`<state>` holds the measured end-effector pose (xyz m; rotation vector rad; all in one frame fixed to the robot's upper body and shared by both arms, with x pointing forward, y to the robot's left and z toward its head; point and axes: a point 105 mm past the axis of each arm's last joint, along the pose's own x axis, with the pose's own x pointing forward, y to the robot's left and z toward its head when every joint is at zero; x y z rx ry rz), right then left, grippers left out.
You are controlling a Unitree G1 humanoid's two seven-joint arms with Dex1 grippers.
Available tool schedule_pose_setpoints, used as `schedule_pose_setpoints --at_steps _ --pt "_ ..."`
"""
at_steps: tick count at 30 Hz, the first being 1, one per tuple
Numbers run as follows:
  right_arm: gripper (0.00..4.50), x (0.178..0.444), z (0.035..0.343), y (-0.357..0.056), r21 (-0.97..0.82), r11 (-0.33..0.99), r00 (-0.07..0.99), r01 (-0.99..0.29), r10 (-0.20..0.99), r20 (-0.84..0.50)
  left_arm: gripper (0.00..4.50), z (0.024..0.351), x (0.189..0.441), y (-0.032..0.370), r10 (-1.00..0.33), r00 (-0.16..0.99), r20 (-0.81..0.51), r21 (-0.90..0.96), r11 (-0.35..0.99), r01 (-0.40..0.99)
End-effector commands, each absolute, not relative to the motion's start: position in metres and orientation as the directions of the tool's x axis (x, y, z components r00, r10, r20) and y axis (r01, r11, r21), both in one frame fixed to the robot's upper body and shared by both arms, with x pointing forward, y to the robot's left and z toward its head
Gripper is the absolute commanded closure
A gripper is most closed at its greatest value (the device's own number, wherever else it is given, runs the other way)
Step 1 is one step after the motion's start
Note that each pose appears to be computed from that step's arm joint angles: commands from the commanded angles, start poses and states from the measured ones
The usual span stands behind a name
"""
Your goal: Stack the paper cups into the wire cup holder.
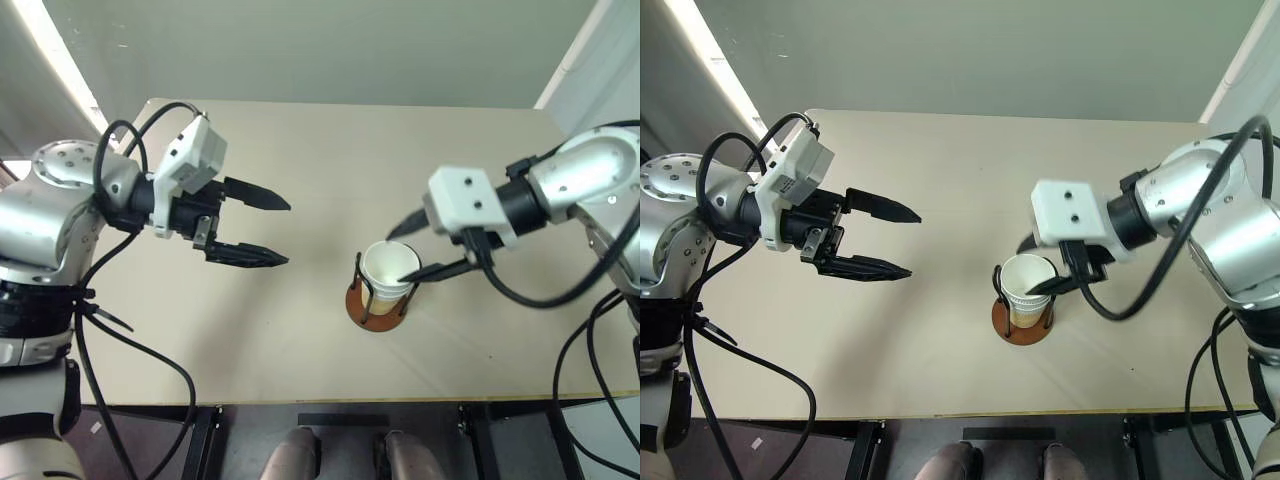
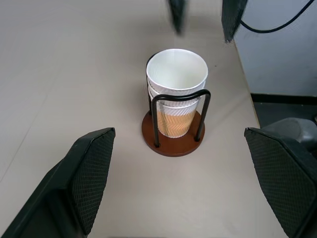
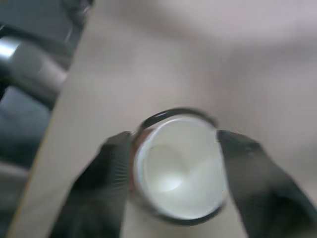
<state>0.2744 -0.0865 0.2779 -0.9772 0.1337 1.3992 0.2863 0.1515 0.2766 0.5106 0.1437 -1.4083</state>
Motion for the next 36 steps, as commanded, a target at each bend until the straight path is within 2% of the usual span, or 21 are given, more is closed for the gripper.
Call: schedule_pose_setpoints --at_steps 1,6,11,15,18,20,23,28,33,36 --pt "0.74 0.282 0.311 -0.101 -0.557 0.019 0.346 -0.830 0.800 -0.489 0.00 0.286 0.285 0.152 -0.905 0.217 -0.366 0.310 0.101 0.945" --pt "0.74 0.300 0.321 -0.126 -0.496 0.242 0.443 -0.834 0.829 -0.340 0.00 0.289 0.292 0.154 -0.915 0.282 -0.289 0.308 0.190 0.932" --pt "0.74 0.324 0.321 -0.156 -0.414 0.449 0.564 -0.791 0.799 -0.210 0.00 0.285 0.303 0.159 -0.902 0.365 -0.230 0.296 0.293 0.909" --pt "0.74 0.354 0.291 -0.187 -0.325 0.613 0.679 -0.721 0.717 -0.156 0.00 0.290 0.331 0.171 -0.835 0.547 -0.066 0.317 0.502 0.805" --pt "0.74 0.369 0.275 -0.200 -0.200 0.717 0.741 -0.667 0.668 -0.074 0.00 0.283 0.345 0.179 -0.774 0.633 -0.018 0.293 0.602 0.743" --pt "0.74 0.377 0.257 -0.210 -0.160 0.772 0.787 -0.616 0.613 -0.069 0.00 0.272 0.349 0.185 -0.744 0.668 -0.018 0.263 0.642 0.721" --pt "0.74 0.388 0.238 -0.227 -0.118 0.846 0.854 -0.520 0.515 -0.072 0.00 0.242 0.339 0.187 -0.756 0.642 -0.123 0.272 0.597 0.755" --pt "0.74 0.401 0.230 -0.258 -0.059 0.928 0.929 -0.369 0.367 -0.044 0.00 0.224 0.340 0.200 -0.719 0.681 -0.142 0.236 0.643 0.728" --pt "0.74 0.404 0.215 -0.266 -0.069 0.944 0.946 -0.324 0.321 -0.049 0.00 0.222 0.346 0.210 -0.686 0.717 -0.126 0.229 0.683 0.693" --pt "0.74 0.403 0.212 -0.259 -0.047 0.939 0.940 -0.341 0.339 -0.030 0.00 0.224 0.347 0.209 -0.681 0.723 -0.115 0.233 0.689 0.686"
